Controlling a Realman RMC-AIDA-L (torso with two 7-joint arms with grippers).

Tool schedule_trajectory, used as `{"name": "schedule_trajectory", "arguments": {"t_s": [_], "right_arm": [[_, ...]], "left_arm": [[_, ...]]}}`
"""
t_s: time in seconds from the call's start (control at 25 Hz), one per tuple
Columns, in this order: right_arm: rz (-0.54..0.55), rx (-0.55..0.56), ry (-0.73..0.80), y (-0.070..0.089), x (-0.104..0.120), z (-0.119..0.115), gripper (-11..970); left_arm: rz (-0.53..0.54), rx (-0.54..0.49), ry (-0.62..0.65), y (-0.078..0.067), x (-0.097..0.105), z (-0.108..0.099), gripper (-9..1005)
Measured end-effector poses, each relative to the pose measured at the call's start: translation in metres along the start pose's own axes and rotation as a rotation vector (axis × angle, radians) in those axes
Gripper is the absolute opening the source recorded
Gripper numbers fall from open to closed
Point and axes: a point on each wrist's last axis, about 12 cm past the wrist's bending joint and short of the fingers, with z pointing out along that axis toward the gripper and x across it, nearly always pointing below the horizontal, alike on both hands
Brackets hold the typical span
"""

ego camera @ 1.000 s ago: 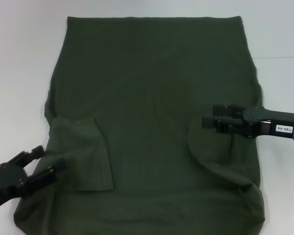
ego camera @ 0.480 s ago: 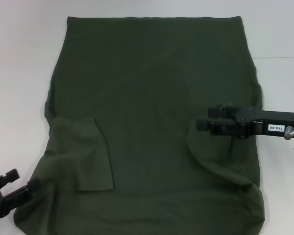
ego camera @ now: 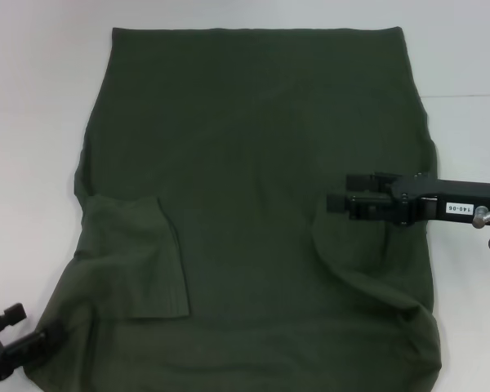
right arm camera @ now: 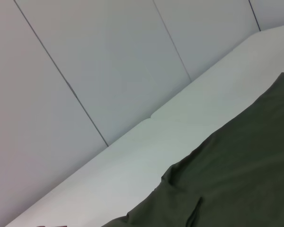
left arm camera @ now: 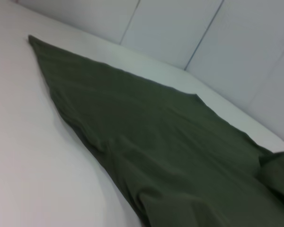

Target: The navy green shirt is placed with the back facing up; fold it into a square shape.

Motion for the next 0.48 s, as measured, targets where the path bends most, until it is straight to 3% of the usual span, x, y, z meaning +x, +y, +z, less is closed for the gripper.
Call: {"name": "schedule_trajectory", "arguments": {"t_s": [0.48], "right_arm": [[-0.004,-0.004,-0.004,0.0003,-0.0024,0.0011,865]], "left_arm": [[0.017,0.075,0.087,-0.0066,0.0053,0.0017,883]]}}
